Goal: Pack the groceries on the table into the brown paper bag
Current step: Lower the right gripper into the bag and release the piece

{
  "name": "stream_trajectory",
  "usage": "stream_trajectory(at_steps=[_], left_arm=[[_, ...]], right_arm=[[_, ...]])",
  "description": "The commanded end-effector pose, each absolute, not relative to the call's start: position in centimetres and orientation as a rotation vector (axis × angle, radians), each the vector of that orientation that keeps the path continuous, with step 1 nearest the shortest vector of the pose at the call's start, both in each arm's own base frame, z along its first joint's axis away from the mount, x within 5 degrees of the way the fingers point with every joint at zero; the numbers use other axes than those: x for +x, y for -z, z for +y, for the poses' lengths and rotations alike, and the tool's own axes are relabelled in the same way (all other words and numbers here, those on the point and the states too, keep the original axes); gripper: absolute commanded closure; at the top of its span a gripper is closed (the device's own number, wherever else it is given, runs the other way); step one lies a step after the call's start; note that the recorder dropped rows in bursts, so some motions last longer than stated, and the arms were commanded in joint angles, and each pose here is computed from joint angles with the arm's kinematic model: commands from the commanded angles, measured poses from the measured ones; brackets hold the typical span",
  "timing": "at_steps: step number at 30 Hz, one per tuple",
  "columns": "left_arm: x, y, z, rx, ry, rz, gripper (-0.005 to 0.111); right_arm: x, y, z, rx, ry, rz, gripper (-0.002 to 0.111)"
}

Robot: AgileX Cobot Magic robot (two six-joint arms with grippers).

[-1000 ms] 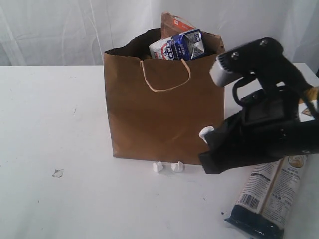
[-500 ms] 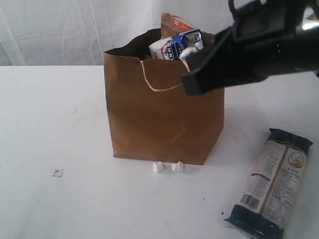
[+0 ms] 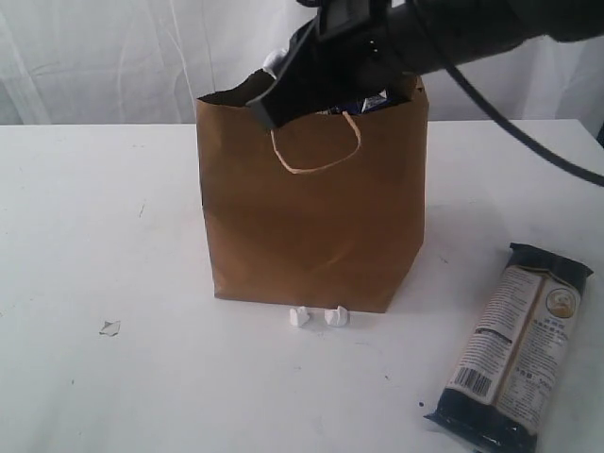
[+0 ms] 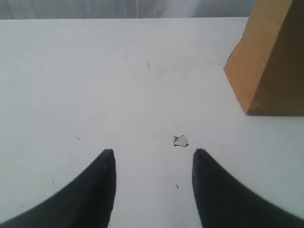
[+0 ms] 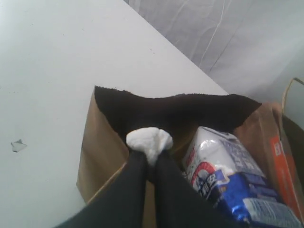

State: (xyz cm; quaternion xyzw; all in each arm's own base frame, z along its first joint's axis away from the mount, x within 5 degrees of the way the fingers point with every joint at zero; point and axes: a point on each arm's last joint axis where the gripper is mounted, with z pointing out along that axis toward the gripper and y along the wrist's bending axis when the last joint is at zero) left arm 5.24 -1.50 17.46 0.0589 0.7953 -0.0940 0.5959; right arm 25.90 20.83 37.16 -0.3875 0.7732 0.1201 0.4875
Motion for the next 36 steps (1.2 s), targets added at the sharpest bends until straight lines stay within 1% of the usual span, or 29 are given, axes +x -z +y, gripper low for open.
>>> stream_trajectory(at_steps=[1, 8, 14, 15, 17, 19, 20, 23, 25, 29, 31, 32, 36], left_arm=[[5.2, -17.4, -1.5, 0.133, 0.221, 1.850, 0.054], [5.2, -17.4, -1.5, 0.133, 0.221, 1.850, 0.054], [5.2, -17.4, -1.5, 0.133, 0.221, 1.850, 0.054], [5.2, -17.4, -1.5, 0.133, 0.221, 1.850, 0.054], [5.2, -17.4, -1.5, 0.133, 0.221, 1.850, 0.054], [5.2, -17.4, -1.5, 0.133, 0.221, 1.850, 0.054], [5.2, -17.4, -1.5, 0.133, 0.221, 1.850, 0.054], [5.2, -17.4, -1.5, 0.133, 0.221, 1.850, 0.054], [5.2, -17.4, -1.5, 0.133, 0.221, 1.850, 0.054], [5.2, -17.4, -1.5, 0.133, 0.221, 1.850, 0.054], [5.2, -17.4, -1.5, 0.133, 0.221, 1.850, 0.054], [5.2, -17.4, -1.5, 0.133, 0.221, 1.850, 0.054], [5.2, -17.4, -1.5, 0.133, 0.221, 1.850, 0.054]], right_arm=[[27.2, -37.3, 21.7, -0.974, -0.246, 1.840, 0.108], [28.8, -36.7, 22.6, -0.997, -0.203, 1.835, 0.108], [29.9, -35.8, 22.2, -0.940, -0.211, 1.898, 0.107], [29.9, -35.7, 22.2, -0.932, -0.217, 1.899, 0.104], [30.0, -35.8, 22.2, -0.933, -0.209, 1.888, 0.096], [30.0, -35.8, 22.1, -0.941, -0.198, 1.883, 0.084], [30.0, -35.8, 22.1, -0.941, -0.198, 1.883, 0.076], [30.0, -35.8, 22.1, -0.950, -0.192, 1.881, 0.061], [30.0, -35.8, 22.1, -0.951, -0.191, 1.878, 0.059], [30.0, -35.9, 22.1, -0.949, -0.192, 1.874, 0.059], [29.4, -36.9, 21.7, -0.937, -0.194, 1.860, 0.059], [28.8, -37.6, 21.1, -0.927, -0.185, 1.863, 0.059], [25.7, -38.6, 18.5, -0.912, -0.162, 1.931, 0.059]])
